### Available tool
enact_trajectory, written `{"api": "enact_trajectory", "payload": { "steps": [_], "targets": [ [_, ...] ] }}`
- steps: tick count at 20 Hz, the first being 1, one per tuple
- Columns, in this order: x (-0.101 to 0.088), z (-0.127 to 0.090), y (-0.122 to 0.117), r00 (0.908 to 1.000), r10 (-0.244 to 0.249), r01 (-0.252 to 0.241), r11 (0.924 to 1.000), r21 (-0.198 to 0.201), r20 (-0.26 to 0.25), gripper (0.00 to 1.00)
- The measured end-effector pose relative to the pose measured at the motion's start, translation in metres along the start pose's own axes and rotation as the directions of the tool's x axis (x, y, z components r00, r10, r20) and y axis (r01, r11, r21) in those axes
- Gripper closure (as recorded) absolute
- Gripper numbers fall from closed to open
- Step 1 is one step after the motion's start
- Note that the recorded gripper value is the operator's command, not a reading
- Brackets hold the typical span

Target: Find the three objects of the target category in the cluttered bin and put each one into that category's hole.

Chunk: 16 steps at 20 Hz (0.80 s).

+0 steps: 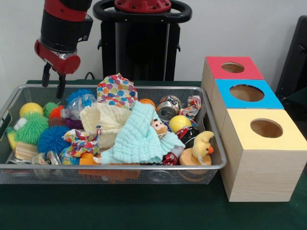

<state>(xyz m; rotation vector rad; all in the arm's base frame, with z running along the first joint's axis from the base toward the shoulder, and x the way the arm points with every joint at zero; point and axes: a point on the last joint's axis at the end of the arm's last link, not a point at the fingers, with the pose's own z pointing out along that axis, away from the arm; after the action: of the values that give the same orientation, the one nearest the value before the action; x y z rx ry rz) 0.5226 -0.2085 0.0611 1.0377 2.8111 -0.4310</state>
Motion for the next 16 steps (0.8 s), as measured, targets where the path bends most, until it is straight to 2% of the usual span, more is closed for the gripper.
{"api": "enact_trajectory", "payload": {
  "steps": [10,16],
  "targets": [
    [0.01,0.015,0.001,0.9996,0.005,-0.005,0.9999,0.009,-0.029,0.0],
    [0.012,0.02,0.003,0.9996,0.004,-0.004,1.0,0.008,-0.027,0.0]
  ]
}}
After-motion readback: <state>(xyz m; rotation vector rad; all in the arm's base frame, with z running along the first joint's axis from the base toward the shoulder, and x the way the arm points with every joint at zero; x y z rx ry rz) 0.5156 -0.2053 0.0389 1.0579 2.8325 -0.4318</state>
